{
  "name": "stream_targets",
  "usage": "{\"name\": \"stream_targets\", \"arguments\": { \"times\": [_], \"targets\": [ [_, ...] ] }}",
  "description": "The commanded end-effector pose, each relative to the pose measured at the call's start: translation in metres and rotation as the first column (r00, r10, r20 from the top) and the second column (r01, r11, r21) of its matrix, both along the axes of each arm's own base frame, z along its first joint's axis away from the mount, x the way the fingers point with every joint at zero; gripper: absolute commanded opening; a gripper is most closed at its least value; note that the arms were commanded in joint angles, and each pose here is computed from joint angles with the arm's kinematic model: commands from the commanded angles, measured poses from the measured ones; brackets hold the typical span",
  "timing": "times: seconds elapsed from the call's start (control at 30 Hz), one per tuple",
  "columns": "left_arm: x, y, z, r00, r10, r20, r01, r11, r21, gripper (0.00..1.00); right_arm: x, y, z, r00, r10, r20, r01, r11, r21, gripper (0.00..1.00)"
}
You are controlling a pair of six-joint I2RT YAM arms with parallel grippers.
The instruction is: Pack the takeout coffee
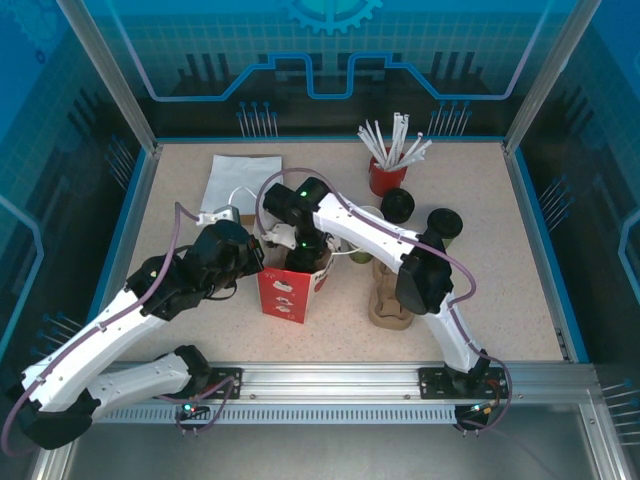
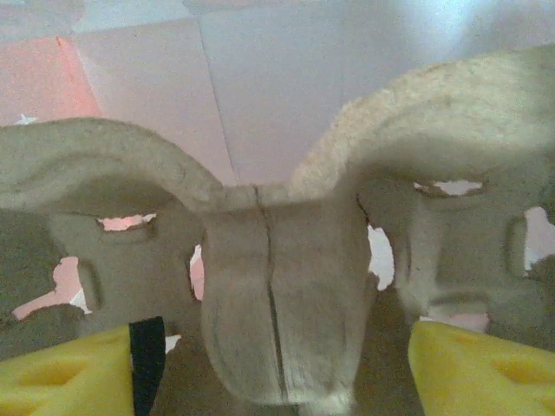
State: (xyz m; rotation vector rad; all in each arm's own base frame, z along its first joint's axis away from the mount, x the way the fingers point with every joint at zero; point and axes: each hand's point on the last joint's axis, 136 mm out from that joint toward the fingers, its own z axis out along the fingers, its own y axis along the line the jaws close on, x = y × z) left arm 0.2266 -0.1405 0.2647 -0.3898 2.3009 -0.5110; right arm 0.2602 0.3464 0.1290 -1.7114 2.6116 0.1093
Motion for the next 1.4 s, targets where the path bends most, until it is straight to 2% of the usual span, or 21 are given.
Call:
{"name": "stream_targets", "arguments": {
  "times": [0.0,0.27,0.7,0.87,1.03,1.23,1.37],
  "targets": [
    [0.005,0.001,0.021,0.997,0.009,0.072,-0.008,1.0,-0.021,0.0,0.004,-0.003,0.03,0.999,-0.03,0.014,0.029,0.997,0.069,0.82],
    [0.003,0.001,0.013,0.998,0.013,0.054,-0.012,1.0,-0.019,0.0,0.012,-0.005,0.058,0.997,-0.042,0.064,0.033,0.991,0.128,1.0],
    [0.003,0.001,0.005,0.999,0.021,0.034,-0.02,1.0,-0.017,0.0,0.024,0.001,0.12,0.985,-0.093,0.142,0.045,0.949,0.313,1.0],
    [0.003,0.001,0.003,0.999,0.027,0.029,-0.027,0.999,-0.023,0.0,0.034,-0.002,0.161,0.966,-0.161,0.204,0.061,0.904,0.424,1.0],
    [0.002,0.0,-0.002,0.999,0.041,0.015,-0.04,0.999,-0.034,0.0,0.037,-0.012,0.212,0.939,-0.239,0.246,0.06,0.822,0.567,1.0],
    [0.003,0.001,-0.006,0.998,0.059,0.008,-0.059,0.997,-0.045,0.0,0.036,-0.038,0.249,0.894,-0.347,0.284,0.087,0.756,0.649,1.0],
    [0.003,0.002,0.0,0.998,0.057,0.024,-0.056,0.997,-0.044,0.2,0.033,-0.058,0.264,0.851,-0.432,0.299,0.121,0.715,0.689,1.0]
  ]
}}
